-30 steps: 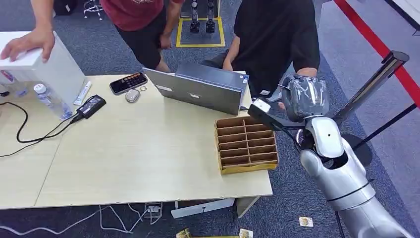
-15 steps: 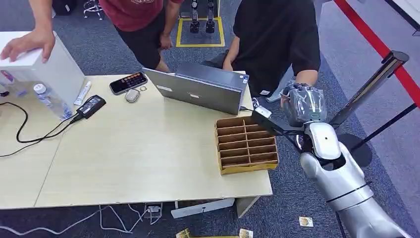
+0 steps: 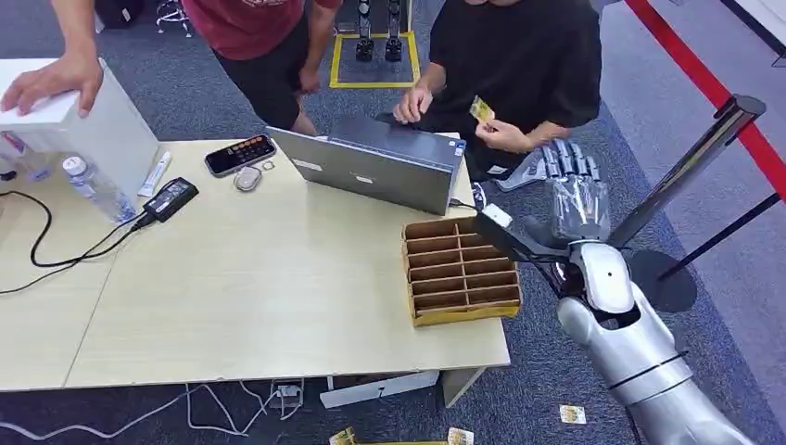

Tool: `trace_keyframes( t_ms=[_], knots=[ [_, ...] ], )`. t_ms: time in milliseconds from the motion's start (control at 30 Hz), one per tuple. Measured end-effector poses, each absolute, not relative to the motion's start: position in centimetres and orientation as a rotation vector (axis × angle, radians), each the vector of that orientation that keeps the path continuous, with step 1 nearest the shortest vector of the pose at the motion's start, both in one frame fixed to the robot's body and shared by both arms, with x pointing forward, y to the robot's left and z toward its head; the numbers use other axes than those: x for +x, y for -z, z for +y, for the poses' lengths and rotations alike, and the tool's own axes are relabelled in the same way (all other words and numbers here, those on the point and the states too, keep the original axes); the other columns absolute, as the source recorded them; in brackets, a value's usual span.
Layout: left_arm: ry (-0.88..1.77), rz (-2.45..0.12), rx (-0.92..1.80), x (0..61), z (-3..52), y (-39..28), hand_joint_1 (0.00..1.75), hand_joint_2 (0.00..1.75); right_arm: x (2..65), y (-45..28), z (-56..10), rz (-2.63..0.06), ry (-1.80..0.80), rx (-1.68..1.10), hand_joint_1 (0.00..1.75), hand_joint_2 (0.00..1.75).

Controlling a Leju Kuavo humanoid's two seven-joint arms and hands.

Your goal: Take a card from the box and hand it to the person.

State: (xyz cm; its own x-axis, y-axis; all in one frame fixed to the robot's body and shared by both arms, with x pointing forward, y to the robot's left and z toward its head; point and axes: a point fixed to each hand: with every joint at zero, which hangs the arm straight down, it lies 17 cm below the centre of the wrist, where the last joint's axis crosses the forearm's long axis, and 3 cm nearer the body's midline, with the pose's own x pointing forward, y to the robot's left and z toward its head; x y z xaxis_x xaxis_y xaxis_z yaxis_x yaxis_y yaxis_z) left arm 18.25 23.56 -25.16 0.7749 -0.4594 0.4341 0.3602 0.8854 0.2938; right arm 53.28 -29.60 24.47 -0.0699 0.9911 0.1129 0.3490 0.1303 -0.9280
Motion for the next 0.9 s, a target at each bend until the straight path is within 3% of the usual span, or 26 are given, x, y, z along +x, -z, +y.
trace_keyframes(
  t_ms=[367,900],
  knots=[
    [0.405,-0.514,0.216,16.7,24.1,25.5,0.0,0.0,48.3,-25.6,-27.7,-1.861,-0.495,-1.047,0.0,1.75],
    [0.332,-0.497,0.235,15.8,24.9,25.7,0.0,0.0,43.2,-16.5,-24.5,-1.76,-0.26,-0.66,0.0,1.75]
  ],
)
